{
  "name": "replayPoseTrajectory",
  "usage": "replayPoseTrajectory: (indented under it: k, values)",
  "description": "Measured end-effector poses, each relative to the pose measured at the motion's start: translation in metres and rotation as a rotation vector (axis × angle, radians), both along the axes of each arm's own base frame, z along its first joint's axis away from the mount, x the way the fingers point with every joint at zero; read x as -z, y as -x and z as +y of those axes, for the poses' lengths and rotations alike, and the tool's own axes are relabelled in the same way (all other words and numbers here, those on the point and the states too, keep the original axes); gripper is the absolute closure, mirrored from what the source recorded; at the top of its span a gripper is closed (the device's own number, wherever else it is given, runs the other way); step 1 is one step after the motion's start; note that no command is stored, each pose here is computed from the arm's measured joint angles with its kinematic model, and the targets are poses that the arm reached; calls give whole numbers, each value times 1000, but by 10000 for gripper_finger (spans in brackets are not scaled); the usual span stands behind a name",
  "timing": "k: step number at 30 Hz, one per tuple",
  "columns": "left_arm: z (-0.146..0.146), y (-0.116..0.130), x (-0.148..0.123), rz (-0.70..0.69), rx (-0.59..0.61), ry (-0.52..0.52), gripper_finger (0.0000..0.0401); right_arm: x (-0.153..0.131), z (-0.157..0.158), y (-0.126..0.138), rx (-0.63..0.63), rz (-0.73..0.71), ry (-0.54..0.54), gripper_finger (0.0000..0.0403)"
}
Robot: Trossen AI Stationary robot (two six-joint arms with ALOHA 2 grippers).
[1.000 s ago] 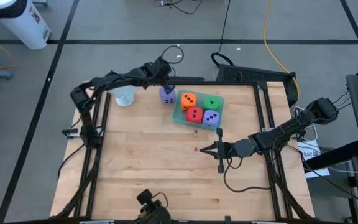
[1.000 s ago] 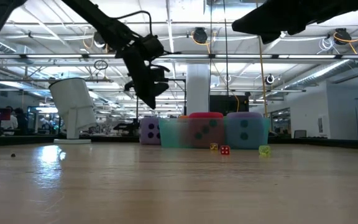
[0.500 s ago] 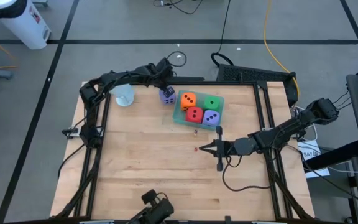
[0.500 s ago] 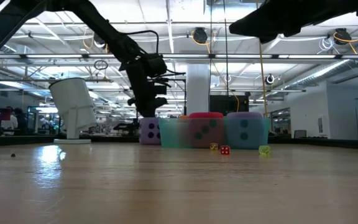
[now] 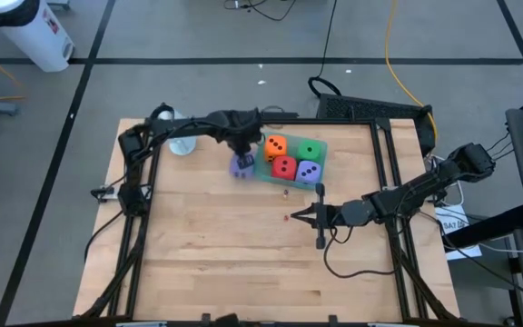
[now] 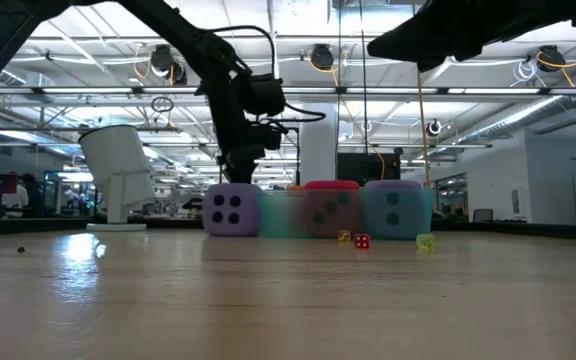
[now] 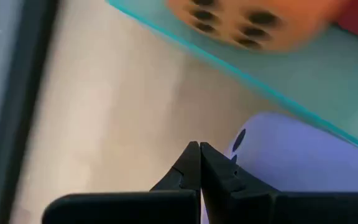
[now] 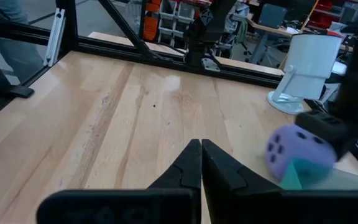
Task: Pick & Place Dice
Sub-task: Put the large purple die into the blue bin
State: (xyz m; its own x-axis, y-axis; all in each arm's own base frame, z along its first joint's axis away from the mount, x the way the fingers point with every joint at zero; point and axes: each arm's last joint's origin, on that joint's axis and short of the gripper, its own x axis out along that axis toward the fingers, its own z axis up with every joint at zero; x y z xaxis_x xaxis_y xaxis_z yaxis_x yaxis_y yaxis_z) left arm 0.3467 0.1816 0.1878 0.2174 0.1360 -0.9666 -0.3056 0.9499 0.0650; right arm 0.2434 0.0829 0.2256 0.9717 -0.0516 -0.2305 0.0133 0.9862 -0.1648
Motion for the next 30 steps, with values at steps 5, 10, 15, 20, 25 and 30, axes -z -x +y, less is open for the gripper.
replayPoseTrajectory:
  k: [5,10,15,20,25,30]
  values:
    - [-41,-1,-9,78,24,64,401,1,0,0,0,7,2,402]
    - [-90,-7,-18,120,93,69,401,1,0,0,-1,7,2,402]
    - [-147,-12,-28,107,201,73,401,1,0,0,2,10,-9,402]
    - [-192,-7,-46,57,263,33,401,2,0,0,4,18,-15,403]
    - [-215,18,-92,-94,217,-125,401,2,0,1,1,24,-2,402]
    - [-220,78,-140,-414,198,-160,401,1,0,0,25,8,-75,387]
